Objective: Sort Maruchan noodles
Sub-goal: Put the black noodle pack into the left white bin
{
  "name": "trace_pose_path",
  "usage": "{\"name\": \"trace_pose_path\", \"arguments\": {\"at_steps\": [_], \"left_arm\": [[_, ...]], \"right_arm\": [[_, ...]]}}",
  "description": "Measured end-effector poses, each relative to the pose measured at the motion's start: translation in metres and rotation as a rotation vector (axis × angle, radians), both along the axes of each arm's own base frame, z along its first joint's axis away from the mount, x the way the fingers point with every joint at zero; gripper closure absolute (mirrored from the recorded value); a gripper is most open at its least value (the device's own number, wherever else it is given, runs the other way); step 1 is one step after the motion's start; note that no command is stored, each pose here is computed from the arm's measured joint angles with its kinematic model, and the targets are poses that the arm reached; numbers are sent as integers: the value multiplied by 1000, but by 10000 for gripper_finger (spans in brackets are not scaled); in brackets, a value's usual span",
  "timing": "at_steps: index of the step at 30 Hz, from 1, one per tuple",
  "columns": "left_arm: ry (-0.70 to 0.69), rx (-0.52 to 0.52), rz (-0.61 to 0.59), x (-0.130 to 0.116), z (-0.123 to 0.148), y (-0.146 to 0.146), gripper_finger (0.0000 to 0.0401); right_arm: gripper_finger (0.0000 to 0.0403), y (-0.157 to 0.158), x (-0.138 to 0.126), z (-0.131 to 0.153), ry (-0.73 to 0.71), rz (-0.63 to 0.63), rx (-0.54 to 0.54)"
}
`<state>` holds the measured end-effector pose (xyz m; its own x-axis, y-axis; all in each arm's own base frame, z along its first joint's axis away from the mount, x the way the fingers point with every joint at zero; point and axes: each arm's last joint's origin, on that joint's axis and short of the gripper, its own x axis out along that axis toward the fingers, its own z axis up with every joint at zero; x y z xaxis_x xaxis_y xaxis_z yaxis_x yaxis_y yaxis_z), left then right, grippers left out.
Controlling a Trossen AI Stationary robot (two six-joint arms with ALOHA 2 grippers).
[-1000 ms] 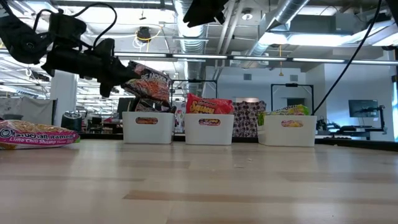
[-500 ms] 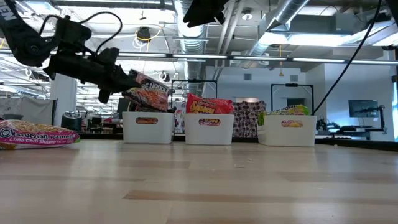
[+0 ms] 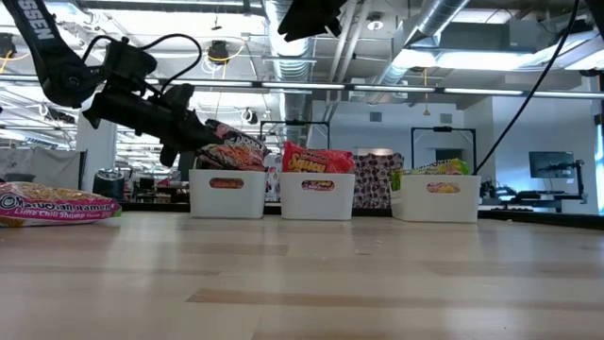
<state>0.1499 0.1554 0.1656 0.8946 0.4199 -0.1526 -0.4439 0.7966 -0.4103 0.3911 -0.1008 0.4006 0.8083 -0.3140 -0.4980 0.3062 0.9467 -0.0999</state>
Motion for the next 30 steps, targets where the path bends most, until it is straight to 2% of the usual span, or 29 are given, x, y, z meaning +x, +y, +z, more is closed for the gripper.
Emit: {"name": "trace_pose_path", "arguments": {"at_steps": [6, 10, 15, 21, 30], "left_arm": [[3, -7, 7, 0, -1, 0, 391], [31, -34, 9, -1, -4, 0, 369], [60, -115, 4, -4, -11, 0, 333], [51, -131, -20, -4, -10, 0, 298], [33, -145, -72, 2, 0, 5, 273]], "right_arm": [[232, 0, 0, 0, 0, 0, 0], [232, 0, 0, 0, 0, 0, 0], [232, 0, 0, 0, 2, 2, -4], [232, 0, 0, 0, 3, 4, -6], [232, 0, 0, 0, 3, 4, -6]]}}
